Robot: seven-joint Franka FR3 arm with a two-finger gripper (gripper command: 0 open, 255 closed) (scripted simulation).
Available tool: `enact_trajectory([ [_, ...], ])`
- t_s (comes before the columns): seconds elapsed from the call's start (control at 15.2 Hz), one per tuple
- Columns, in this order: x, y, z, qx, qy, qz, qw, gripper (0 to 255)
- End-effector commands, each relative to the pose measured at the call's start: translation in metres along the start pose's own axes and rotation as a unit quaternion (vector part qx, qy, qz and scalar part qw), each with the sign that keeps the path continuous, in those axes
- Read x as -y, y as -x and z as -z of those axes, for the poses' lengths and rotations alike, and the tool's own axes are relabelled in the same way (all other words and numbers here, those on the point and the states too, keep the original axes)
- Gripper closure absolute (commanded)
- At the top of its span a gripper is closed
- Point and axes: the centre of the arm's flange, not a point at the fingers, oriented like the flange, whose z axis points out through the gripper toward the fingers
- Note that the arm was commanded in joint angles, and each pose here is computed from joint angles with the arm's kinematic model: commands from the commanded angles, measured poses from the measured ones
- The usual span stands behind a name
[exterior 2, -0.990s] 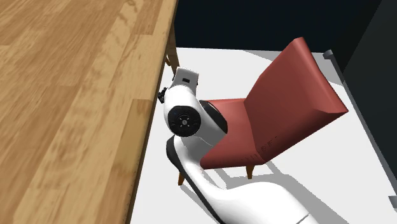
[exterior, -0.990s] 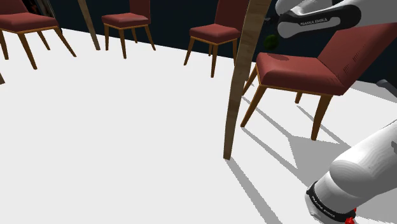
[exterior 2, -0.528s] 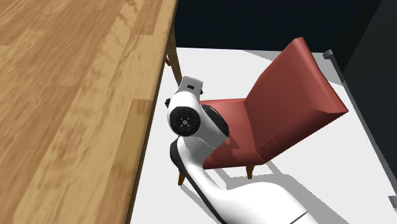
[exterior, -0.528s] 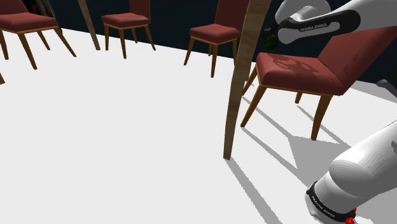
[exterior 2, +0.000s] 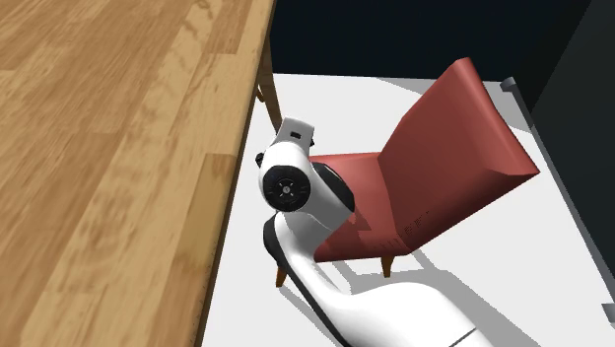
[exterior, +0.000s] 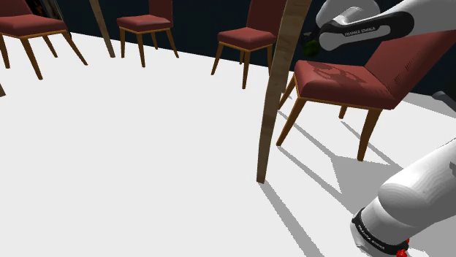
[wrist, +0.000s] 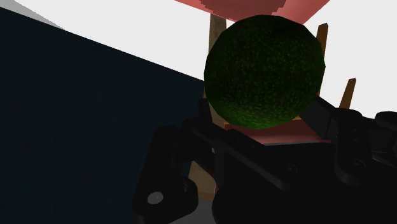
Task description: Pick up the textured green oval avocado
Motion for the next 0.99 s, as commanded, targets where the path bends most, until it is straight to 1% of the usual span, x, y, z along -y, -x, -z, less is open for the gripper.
enact_trajectory([
  [0.0,-0.002,-0.003,0.002,0.003,0.0,0.0,1.0,255],
  [0.92,-0.02,-0.054,0.051,0.003,0.0,0.0,1.0,255],
])
